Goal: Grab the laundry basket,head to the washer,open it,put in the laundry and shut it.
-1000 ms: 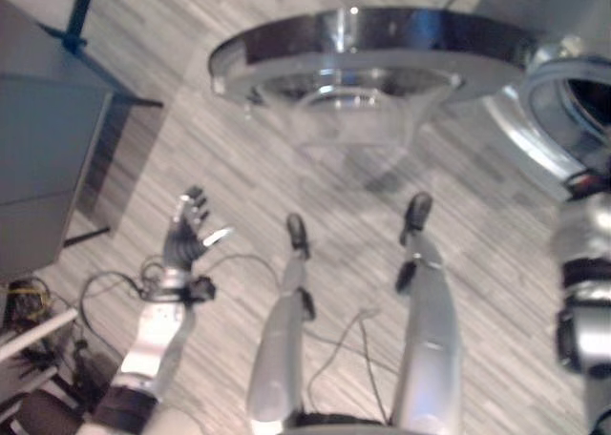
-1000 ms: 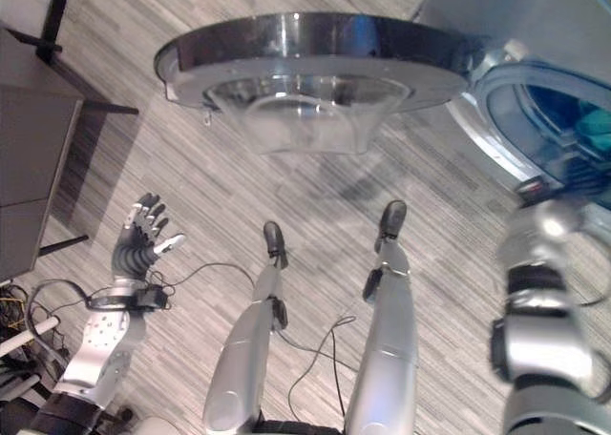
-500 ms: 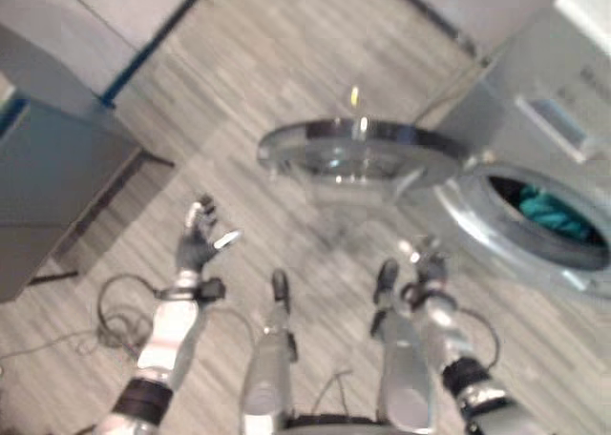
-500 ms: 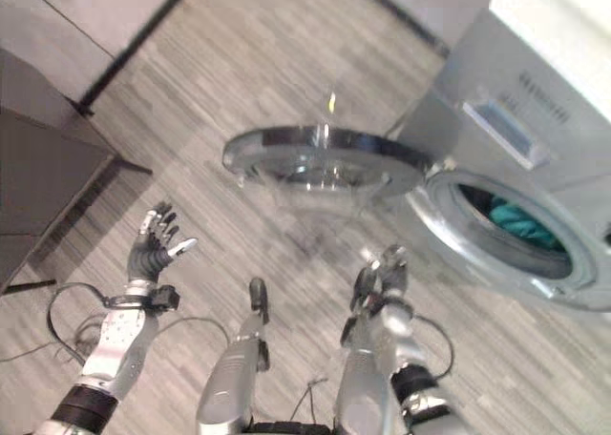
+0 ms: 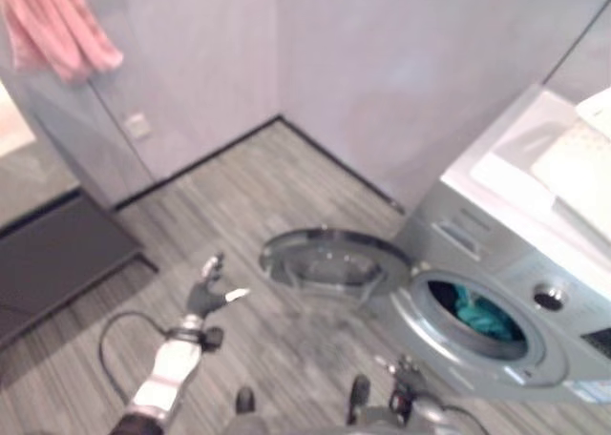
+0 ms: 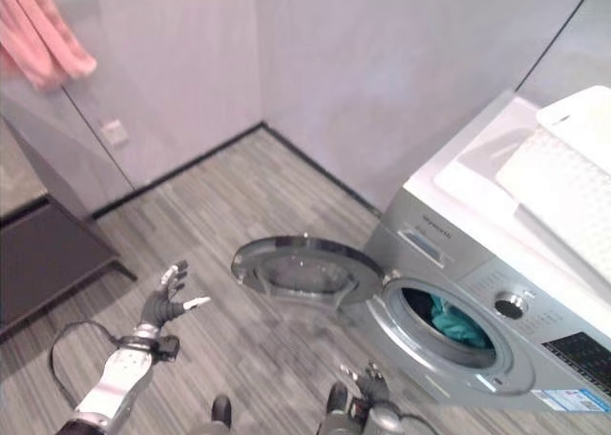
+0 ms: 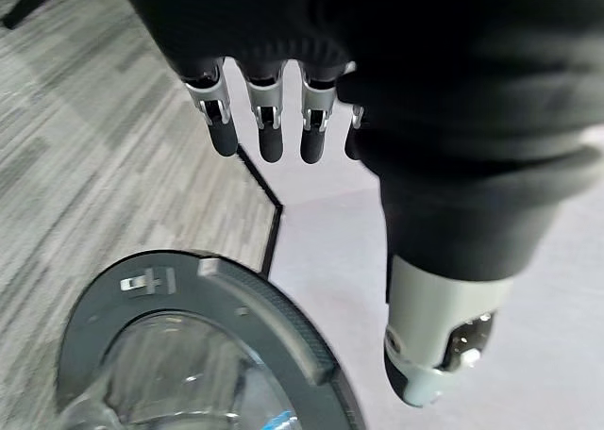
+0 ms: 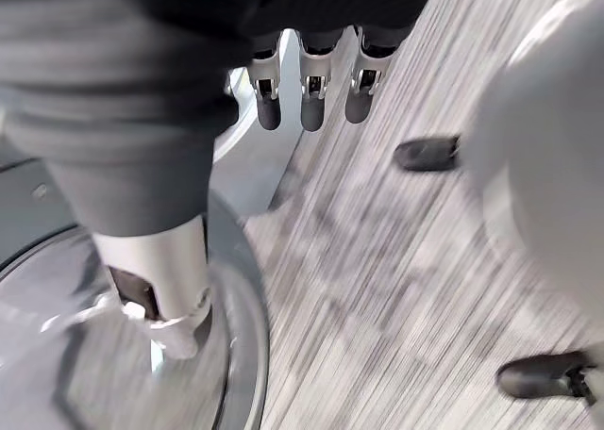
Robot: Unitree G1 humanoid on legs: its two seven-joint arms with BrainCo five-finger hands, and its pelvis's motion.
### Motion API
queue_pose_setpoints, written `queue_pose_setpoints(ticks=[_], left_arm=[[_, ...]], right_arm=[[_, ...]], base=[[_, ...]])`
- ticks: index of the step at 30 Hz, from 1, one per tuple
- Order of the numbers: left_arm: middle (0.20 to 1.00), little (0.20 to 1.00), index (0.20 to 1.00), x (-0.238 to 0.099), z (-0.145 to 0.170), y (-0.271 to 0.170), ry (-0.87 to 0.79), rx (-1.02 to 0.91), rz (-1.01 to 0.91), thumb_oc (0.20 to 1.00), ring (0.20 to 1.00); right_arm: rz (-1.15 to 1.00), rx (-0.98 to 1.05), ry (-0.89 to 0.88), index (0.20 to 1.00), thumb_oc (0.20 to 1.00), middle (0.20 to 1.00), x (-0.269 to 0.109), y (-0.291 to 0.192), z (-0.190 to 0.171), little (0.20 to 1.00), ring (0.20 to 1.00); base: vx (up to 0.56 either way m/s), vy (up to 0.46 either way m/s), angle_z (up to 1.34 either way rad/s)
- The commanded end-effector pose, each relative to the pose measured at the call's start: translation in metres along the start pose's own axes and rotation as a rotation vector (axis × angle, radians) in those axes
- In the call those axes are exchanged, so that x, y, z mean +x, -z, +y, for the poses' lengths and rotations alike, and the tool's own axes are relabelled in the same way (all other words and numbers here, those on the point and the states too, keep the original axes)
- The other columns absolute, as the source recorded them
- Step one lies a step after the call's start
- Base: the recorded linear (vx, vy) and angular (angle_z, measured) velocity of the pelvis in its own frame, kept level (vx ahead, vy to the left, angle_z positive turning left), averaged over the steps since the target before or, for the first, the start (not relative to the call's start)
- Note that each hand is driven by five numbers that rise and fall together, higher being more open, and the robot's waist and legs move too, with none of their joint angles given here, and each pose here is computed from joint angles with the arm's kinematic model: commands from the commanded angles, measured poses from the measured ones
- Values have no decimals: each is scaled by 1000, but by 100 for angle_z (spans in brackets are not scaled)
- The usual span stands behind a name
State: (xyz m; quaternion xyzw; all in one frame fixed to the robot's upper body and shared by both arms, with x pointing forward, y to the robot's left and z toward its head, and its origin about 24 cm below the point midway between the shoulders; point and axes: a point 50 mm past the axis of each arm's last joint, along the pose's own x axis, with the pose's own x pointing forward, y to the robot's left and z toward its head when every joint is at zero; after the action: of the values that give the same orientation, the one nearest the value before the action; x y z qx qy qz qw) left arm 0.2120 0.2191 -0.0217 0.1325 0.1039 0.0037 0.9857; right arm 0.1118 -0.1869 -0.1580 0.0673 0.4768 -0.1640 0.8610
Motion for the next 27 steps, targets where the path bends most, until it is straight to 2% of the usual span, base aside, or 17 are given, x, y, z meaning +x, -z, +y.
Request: queue_pose_setpoints(ticks=[1,8,11,13,21,27], left_arm=[[1000,1000,1000,11,7,-40,19,35,-169,1000,1000],[1000,1000,1000,16,16,-69,-23,46,-279,1000,1000],[1000,1000,1000,20,15,-74,-30,110,-293,1000,1000],[1000,1000,1000,32,5,-79,-25,192,-292,1000,1000],[1000,1000,1000,53,-4,-85,-15,269,-282,1000,1000],[1000,1000,1000,63,-19,-90,15,294,-291,1000,1000]], right_arm=[[-12,-56,-19,1000,1000,1000,3,-10,7,1000,1000],[100,-126,-17,1000,1000,1000,-2,18,2,1000,1000],[136,-139,-14,1000,1000,1000,-4,26,1,1000,1000],[181,-186,2,1000,1000,1000,-5,33,-3,1000,1000],[195,-236,-9,1000,1000,1000,-5,34,-4,1000,1000],[183,-262,3,1000,1000,1000,-3,29,-14,1000,1000]], base=[[43,91,-4],[18,69,-5],[-3,53,-10],[-32,89,-10],[-51,66,-15],[-126,261,-29]])
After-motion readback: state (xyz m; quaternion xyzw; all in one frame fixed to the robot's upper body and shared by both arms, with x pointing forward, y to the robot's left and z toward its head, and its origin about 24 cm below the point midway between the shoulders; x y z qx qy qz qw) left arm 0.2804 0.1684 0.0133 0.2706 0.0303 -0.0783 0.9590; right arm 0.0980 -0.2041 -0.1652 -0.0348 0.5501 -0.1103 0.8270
